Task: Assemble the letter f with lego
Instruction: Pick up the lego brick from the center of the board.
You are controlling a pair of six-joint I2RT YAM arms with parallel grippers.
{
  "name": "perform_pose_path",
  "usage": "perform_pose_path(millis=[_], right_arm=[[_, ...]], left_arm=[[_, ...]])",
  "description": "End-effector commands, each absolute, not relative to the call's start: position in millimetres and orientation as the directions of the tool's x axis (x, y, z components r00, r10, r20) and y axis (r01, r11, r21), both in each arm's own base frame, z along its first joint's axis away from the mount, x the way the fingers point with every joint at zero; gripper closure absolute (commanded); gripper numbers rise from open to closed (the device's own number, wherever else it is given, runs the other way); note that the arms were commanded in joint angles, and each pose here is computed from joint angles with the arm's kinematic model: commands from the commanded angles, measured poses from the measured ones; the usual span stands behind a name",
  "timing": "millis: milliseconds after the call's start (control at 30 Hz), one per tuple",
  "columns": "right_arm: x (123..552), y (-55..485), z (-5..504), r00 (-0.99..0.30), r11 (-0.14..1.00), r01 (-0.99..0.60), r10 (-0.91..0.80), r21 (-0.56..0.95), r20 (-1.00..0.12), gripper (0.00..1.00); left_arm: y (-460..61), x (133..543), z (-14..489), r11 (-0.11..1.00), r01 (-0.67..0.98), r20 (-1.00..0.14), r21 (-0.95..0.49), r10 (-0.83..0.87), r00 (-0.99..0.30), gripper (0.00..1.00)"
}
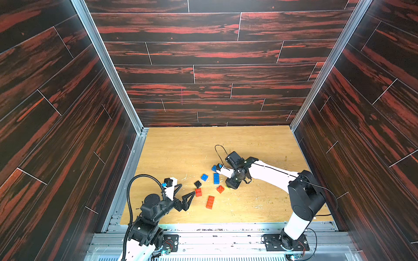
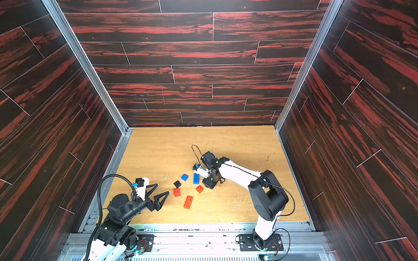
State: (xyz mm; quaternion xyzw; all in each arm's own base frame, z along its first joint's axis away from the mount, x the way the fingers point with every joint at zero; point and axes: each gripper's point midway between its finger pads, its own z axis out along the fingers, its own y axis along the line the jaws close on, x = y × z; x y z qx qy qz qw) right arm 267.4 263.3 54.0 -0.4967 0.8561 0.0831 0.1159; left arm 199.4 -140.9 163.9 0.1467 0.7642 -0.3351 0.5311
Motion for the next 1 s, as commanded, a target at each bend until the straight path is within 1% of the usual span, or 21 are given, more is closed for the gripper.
perform_pose_path(millis=[0, 567, 767, 967], right_arm=[[262, 266, 42, -0.486, 0.492, -0.869, -0.833, 0.051, -0.265, 0.56], [268, 268, 26, -0.482, 0.488, -0.872, -0.843, 0.035, -0.237, 0.57], [272, 265, 29, -0.482, 0.494, -0.869, -0.844, 0.009, -0.233, 0.57], [272, 268, 38, -0.475, 0.489, -0.872, -0.842, 0.011, -0.257, 0.56]], left_arm=[[-141, 199, 163, 0.733, 0.583, -0.913, -0.35, -0.127, -0.388, 0.0], [-141, 199, 164, 0.733, 0.584, -0.913, -0.349, -0.127, -0.386, 0.0], [-141, 199, 163, 0.732, 0.585, -0.913, -0.349, -0.126, -0.387, 0.0], [-141, 199, 163, 0.733, 0.583, -0.912, -0.35, -0.127, -0.389, 0.0]])
